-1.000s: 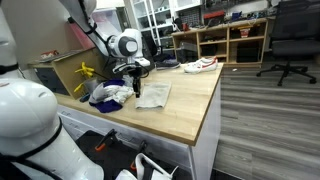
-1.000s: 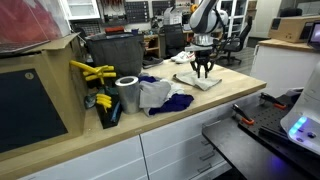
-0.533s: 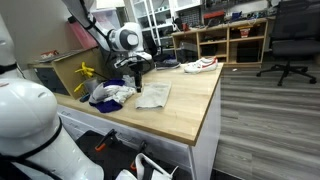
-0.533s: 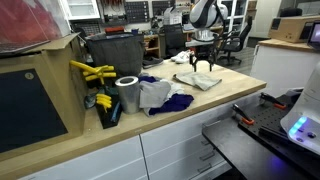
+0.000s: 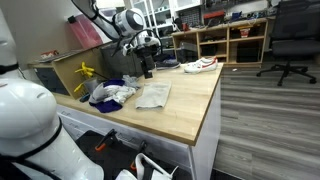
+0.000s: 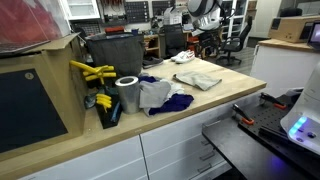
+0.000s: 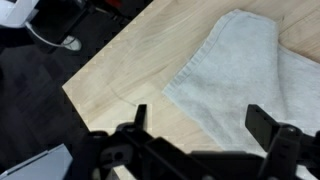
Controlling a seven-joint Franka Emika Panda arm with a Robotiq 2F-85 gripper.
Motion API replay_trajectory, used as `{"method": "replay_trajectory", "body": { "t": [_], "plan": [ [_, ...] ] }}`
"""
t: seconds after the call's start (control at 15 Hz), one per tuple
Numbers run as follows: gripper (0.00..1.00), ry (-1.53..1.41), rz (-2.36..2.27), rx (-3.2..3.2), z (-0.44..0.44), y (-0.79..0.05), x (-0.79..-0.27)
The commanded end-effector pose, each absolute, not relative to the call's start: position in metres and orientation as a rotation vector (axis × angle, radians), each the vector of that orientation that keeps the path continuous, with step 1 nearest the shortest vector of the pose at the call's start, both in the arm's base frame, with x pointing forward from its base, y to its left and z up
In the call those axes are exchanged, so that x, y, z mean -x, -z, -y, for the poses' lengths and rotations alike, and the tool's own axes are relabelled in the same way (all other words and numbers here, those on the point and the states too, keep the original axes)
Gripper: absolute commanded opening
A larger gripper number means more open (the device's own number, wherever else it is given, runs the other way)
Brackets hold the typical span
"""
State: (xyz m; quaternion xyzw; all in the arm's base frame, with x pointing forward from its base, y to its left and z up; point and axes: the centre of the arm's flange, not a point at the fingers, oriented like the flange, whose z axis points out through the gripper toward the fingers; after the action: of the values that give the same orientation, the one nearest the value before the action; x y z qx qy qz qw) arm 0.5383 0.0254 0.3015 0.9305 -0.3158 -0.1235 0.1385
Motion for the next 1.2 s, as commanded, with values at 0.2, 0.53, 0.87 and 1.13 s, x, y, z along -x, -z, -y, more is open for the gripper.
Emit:
{"method": "replay_trajectory", "body": {
  "t": [0.2, 0.53, 0.87, 1.13],
  "plan": [
    [1.00, 0.337, 0.582, -2.694, -0.015, -0.304, -0.597],
    [1.00, 0.318, 0.548, -2.727, -0.015, -0.300, -0.625],
    [1.00, 0.280, 0.665, -2.760, -0.018, -0.290, -0.640],
    [1.00, 0.354, 0.783, -2.773, -0.017, -0.291, -0.638]
  ]
}}
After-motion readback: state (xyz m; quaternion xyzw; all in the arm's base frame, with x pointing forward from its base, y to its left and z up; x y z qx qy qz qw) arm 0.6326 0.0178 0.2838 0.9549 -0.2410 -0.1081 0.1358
